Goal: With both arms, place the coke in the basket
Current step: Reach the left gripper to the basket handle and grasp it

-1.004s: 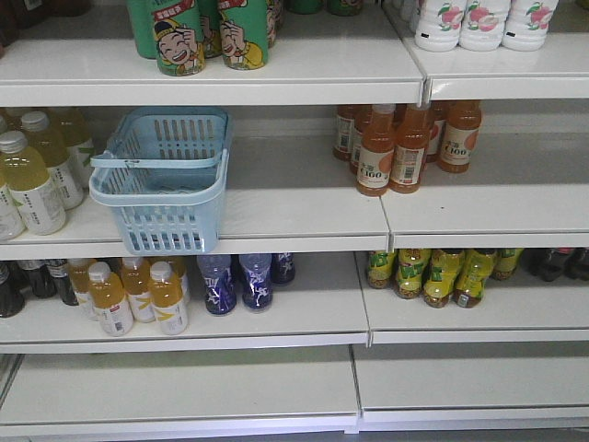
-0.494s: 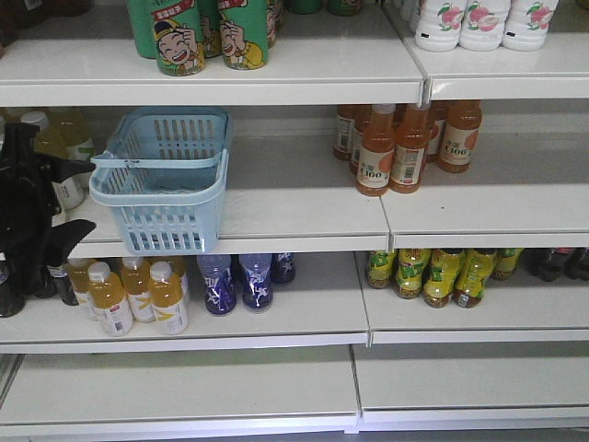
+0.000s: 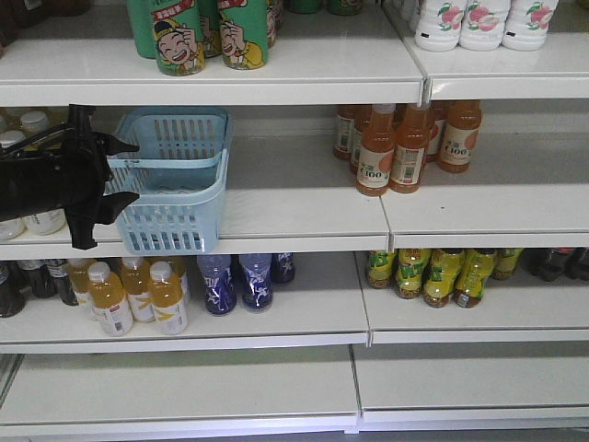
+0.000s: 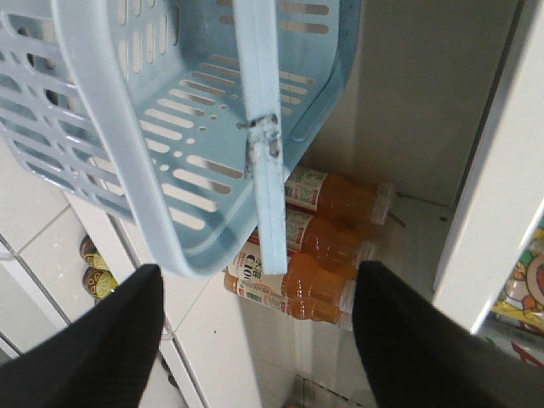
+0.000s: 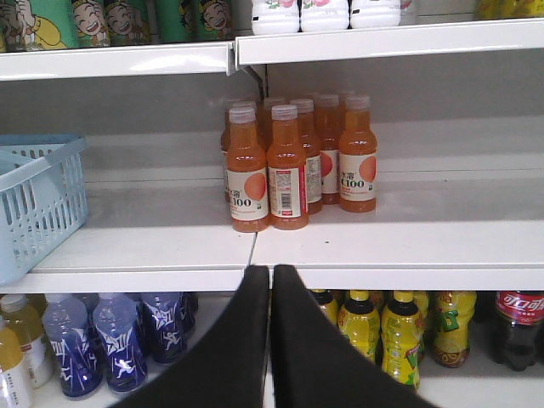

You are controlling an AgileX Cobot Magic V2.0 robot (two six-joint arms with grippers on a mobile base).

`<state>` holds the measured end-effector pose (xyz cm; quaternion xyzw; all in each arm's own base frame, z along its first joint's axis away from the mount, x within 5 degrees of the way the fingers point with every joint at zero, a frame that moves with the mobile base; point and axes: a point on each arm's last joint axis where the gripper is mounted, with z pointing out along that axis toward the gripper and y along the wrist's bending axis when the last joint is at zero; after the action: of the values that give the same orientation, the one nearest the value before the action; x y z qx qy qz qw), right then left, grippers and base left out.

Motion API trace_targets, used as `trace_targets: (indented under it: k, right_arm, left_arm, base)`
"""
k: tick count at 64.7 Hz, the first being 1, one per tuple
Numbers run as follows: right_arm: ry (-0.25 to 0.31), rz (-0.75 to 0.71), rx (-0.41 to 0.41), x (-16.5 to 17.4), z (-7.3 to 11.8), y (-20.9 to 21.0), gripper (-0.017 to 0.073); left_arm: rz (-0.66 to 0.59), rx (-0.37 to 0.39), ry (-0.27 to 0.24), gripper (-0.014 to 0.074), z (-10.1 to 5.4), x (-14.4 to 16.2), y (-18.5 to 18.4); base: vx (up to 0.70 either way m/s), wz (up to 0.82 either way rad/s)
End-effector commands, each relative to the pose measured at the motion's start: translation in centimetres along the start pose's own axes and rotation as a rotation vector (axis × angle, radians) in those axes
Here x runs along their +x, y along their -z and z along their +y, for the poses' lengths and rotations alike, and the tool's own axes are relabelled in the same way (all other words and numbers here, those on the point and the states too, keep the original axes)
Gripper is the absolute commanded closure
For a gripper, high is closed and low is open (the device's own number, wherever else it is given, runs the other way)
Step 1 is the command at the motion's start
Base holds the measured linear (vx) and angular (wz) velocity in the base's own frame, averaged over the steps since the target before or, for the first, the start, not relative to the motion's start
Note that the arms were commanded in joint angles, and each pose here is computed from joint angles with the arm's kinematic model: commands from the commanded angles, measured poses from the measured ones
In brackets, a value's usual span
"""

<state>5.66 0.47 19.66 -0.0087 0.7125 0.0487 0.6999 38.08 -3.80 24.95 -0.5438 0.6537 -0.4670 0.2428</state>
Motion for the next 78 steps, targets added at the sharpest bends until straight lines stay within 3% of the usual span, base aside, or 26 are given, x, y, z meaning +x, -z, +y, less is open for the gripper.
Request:
trace_targets:
  k: [1,31,44,56,68,78]
  right_arm:
    - [0.006,-0.078,0.002,-0.4,0.0,0.1,0.0568]
    - [0.006,-0.078,0.002,-0.4,0.0,0.1,0.0568]
    - [0.006,-0.078,0.002,-0.4,0.0,0.1,0.0568]
    - [0.006,-0.078,0.002,-0.4,0.0,0.1,0.0568]
    - [0.006,-0.078,0.002,-0.4,0.0,0.1,0.0568]
    - [0.006,-0.078,0.002,-0.4,0.0,0.1,0.0568]
  left_arm:
    - [0.036,0.089,0.022,0.0153,-2.6,0.5,0.1]
    - [0.039,0.112,0.018,0.0154,-4.1,-1.0,-4.4]
    - [0.047,0.124,0.067,0.0154,-4.1,-1.6,-6.2]
    - [0.111,0.152,0.019,0.0181,-4.7,-1.7,-8.1]
    - [0.150,0.173,-0.015,0.0296,-5.1,-1.7,-9.1]
    - [0.151,0.183,-0.114,0.0526,-5.2,-1.6,-9.1]
  base:
    - [0.00,0.00]
    - [0.00,0.00]
    - [0.00,0.00]
    - [0.00,0.00]
    - [0.00,0.00]
    - [0.00,0.00]
